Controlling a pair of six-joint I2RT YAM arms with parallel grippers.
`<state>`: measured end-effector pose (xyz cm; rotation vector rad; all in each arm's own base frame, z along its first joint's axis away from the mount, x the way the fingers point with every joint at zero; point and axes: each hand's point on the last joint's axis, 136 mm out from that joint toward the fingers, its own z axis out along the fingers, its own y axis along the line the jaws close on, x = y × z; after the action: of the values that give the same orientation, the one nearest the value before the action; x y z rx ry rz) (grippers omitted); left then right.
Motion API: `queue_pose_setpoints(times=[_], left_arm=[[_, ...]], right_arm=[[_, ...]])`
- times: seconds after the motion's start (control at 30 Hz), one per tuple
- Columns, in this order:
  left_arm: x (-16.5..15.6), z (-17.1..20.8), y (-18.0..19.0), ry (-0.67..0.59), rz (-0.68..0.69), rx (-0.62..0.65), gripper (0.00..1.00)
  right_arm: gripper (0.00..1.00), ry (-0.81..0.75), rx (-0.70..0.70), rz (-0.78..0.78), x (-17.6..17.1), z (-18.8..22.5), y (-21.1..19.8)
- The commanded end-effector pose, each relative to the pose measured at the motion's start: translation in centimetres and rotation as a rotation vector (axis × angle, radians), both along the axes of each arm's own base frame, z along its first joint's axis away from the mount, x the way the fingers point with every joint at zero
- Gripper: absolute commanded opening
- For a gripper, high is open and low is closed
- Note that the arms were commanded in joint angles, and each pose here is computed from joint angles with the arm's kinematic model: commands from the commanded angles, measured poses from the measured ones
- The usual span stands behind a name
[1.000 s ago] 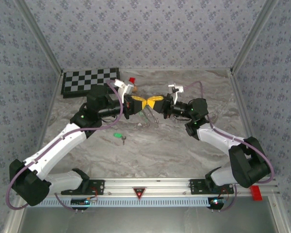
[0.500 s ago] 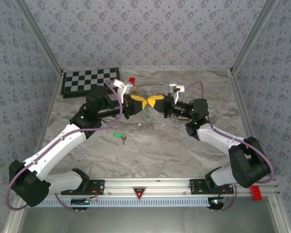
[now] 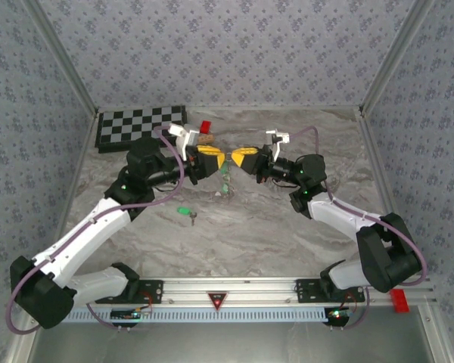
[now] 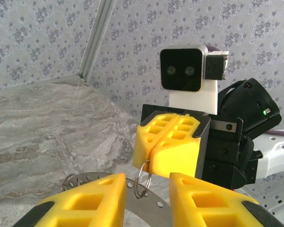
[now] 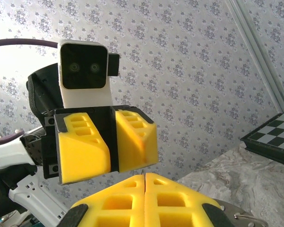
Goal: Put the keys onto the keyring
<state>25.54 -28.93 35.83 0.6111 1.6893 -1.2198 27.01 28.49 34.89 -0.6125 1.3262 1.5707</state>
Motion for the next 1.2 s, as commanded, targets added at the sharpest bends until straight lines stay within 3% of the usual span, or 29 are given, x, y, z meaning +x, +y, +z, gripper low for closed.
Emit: queue_pose_setpoints(times=[0.0,0.67,0.8,0.83,0.93,1.1,1.17], left_arm=[[-0.2,0.9,-0.3,-0.018,-0.025,-0.042,0.31],[0.0,-0.7,-1.7,0.012,-0.060,-0.016,0.27],[-0.1,-0.1,-1.5,0.000,-0.054,-0.030,0.18],[-0.2,0.0,-1.5,-0.004,-0.054,-0.033,0.10],[-0.3,0.2,-1.6,-0.007,-0.059,-0.033,0.00],[-0.8,0.1,-1.9,-0.018,-0.076,0.005,0.00],[-0.8,0.1,-1.7,-0.025,-0.066,0.024,0.00]], right_arm=[[0.00,-0.058,0.049,-0.008,-0.6,1.9,-0.6],[0.00,-0.057,0.048,-0.004,-0.6,1.9,-0.5],[0.00,-0.052,0.045,-0.002,-0.7,1.6,-0.4],[0.00,-0.051,0.044,-0.004,-0.7,1.6,-0.4],[0.00,-0.052,0.044,-0.004,-0.7,1.5,-0.4],[0.00,-0.043,0.038,-0.010,-0.5,1.2,-0.5],[0.04,-0.033,0.033,-0.019,-0.3,0.9,-0.6]])
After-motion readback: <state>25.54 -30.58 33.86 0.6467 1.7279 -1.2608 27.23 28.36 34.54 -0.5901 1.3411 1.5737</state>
